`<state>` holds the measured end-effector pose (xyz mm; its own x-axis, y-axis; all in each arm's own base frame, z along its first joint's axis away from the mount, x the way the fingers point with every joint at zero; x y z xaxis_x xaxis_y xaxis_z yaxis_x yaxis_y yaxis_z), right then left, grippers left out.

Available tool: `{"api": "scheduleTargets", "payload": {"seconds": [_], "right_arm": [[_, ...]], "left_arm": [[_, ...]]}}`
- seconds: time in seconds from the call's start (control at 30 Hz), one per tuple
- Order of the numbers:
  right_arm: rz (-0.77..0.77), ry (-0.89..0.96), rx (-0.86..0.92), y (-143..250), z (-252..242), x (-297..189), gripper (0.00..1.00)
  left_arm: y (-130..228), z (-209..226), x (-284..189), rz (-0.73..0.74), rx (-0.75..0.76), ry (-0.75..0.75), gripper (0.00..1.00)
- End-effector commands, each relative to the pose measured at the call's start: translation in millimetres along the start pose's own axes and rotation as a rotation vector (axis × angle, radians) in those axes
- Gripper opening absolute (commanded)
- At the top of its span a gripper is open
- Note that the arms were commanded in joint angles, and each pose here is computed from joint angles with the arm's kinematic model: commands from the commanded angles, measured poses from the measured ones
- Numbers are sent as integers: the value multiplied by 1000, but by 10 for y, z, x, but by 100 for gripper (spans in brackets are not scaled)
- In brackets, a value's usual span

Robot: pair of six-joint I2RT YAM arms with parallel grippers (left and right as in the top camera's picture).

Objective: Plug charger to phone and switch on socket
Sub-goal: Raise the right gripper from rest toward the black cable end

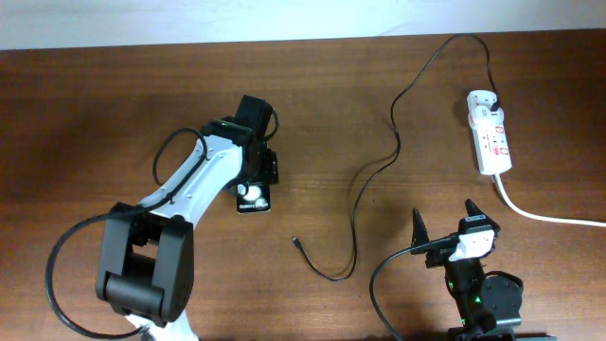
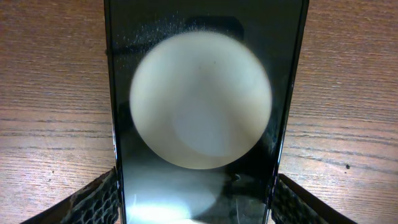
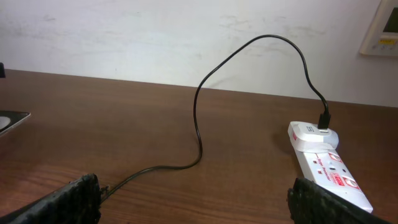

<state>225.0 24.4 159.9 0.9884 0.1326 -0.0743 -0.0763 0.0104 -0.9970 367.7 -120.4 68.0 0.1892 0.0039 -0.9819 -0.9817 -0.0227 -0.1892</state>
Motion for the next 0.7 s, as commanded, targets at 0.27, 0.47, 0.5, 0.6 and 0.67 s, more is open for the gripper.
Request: {"api": "scheduleTargets", "payload": {"seconds": [0.27, 0.47, 0.5, 0.6, 0.67], "right_arm": [[-11, -110, -5, -6, 172, -11, 99], [-11, -117, -4, -7, 183, -12, 99], [-14, -147, 21, -19, 229, -19, 99], [-16, -220, 182, -156, 338, -70, 99], [-46, -229, 226, -421, 352, -143, 99]], "left_arm": [[-47, 7, -45, -9, -20, 3, 58], [-50, 6, -45, -11, -19, 3, 58], [-52, 6, -45, -11, -19, 3, 58], [-53, 6, -45, -12, -19, 3, 58], [-52, 7, -45, -12, -19, 3, 59]]}}
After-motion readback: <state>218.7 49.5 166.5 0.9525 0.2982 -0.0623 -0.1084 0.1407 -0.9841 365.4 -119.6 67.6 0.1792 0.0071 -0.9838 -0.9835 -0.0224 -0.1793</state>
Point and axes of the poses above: each gripper's point midway between its finger pads, its own x axis out along the fingers, its own z axis along the line the jaws close on, y = z × x, the point moved 2 cm from there along -x, back along the fingers, and after that the axes turned 3 degrees about x, right-handed, at the moved point
